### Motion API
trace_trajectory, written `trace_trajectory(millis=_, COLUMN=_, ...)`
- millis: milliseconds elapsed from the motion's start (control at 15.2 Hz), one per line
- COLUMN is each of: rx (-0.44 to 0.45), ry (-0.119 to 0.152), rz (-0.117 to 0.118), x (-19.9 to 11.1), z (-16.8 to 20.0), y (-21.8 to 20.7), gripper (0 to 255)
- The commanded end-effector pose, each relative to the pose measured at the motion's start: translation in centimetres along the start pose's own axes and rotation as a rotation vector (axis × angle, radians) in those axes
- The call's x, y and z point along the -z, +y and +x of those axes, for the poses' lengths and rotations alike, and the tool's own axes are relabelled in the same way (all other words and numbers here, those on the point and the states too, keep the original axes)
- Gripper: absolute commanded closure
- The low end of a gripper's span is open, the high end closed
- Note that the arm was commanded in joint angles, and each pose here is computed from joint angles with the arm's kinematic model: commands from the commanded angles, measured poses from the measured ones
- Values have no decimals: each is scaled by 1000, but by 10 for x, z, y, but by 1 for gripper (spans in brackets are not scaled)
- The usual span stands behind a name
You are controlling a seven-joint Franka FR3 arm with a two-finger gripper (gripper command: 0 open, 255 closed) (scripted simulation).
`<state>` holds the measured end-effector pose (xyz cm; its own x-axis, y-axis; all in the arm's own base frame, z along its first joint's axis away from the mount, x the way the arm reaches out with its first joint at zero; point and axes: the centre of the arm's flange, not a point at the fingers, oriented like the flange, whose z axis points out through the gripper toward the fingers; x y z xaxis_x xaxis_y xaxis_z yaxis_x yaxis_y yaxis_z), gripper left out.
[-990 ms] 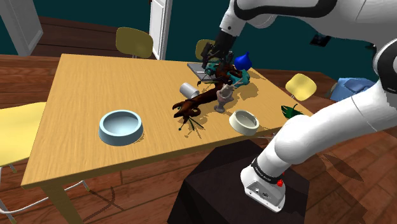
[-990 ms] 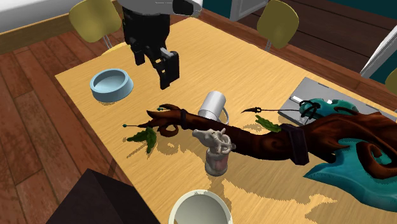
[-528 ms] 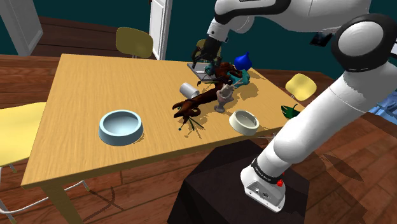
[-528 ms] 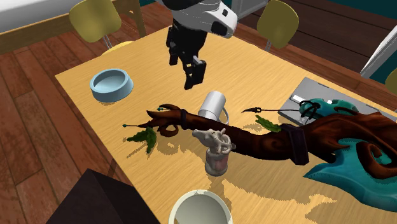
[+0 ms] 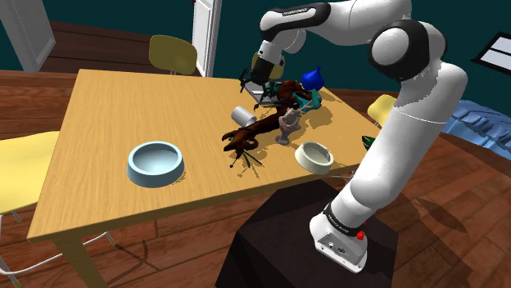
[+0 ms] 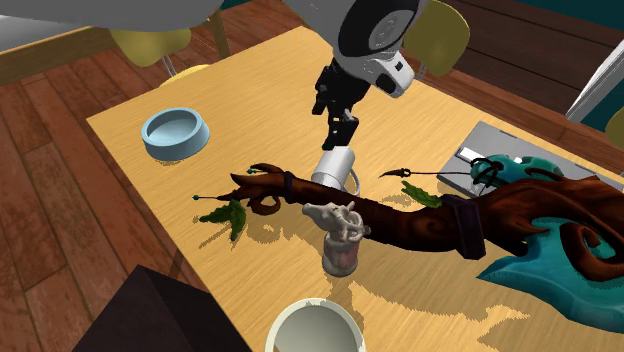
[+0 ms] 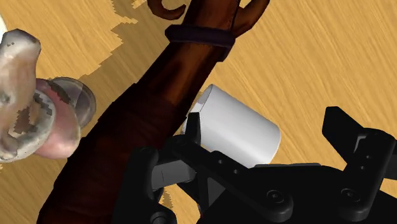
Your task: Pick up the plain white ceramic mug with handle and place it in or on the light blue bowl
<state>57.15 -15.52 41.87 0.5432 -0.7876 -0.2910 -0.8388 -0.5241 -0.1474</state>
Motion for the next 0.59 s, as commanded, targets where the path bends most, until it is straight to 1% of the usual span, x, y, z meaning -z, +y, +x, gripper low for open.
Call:
trace_trajectory(millis=0, rx=-76, ry=-21, rz=10, x=-12, z=26, y=2, gripper=0)
trace_trajectory(millis=528, rx=-370, ry=-101, rz=47, x=-65, z=127, y=26, gripper=0)
